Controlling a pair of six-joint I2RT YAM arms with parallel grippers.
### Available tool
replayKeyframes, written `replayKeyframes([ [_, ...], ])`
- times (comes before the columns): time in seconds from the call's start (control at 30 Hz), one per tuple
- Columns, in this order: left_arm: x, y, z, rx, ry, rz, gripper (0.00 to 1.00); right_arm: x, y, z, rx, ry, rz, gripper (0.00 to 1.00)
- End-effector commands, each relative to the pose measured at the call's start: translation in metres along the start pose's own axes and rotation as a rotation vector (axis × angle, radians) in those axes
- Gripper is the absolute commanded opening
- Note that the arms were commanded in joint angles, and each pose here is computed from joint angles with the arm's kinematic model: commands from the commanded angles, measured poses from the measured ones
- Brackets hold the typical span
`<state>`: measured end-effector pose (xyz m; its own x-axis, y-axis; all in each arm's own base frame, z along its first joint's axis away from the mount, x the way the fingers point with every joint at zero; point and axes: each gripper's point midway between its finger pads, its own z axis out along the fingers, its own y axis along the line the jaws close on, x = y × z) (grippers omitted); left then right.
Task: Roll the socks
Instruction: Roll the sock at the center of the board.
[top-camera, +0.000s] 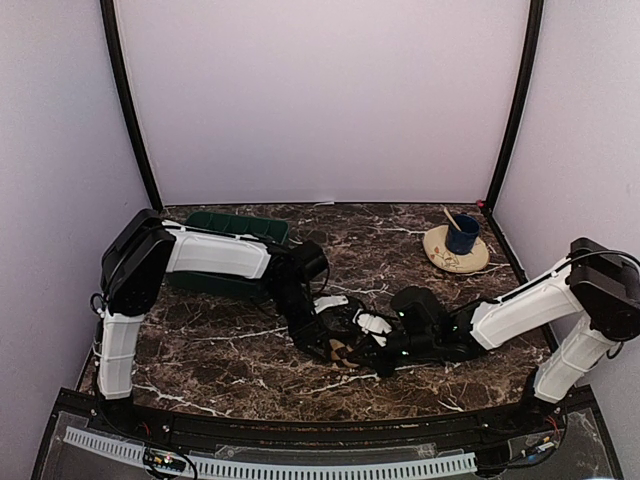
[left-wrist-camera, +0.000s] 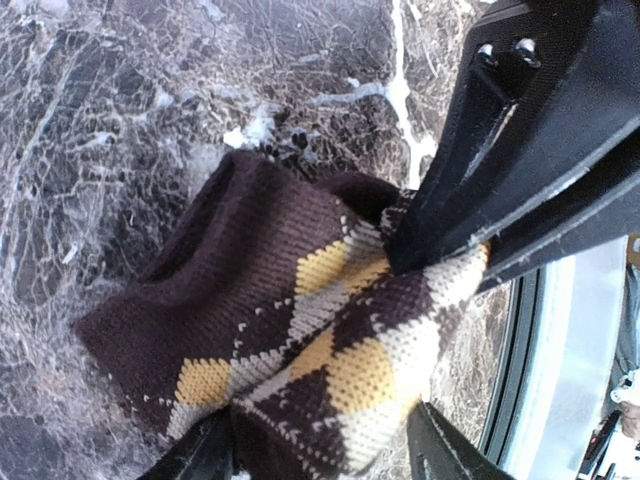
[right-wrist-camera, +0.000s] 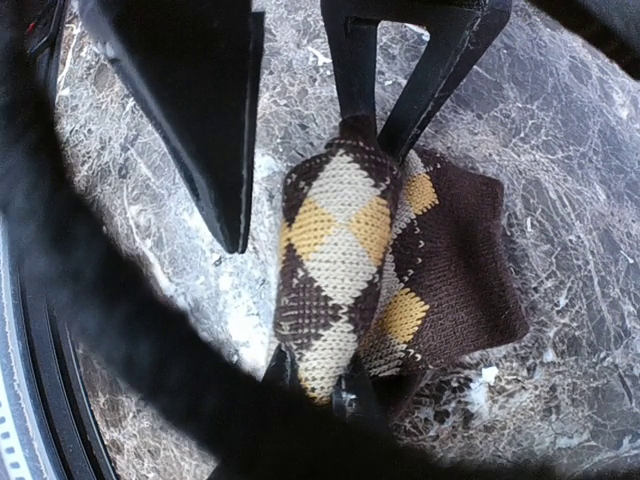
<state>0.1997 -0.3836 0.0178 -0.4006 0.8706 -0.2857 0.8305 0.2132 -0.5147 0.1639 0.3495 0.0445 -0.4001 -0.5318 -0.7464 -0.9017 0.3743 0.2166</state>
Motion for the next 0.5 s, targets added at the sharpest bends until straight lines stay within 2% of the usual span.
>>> replayKeyframes([
  [0.0, 0.121, 0.071, 0.034, -0.184, 0.347, -0.245, 0.63, 0.008, 0.005, -0.002, -0.026, 0.016, 0.016, 0.00],
  [0.47, 0.097, 0.059, -0.002, -0.096, 0.117, -0.317, 0.63, 0.006, 0.009, 0.008, -0.064, 0.057, -0.031, 0.00],
])
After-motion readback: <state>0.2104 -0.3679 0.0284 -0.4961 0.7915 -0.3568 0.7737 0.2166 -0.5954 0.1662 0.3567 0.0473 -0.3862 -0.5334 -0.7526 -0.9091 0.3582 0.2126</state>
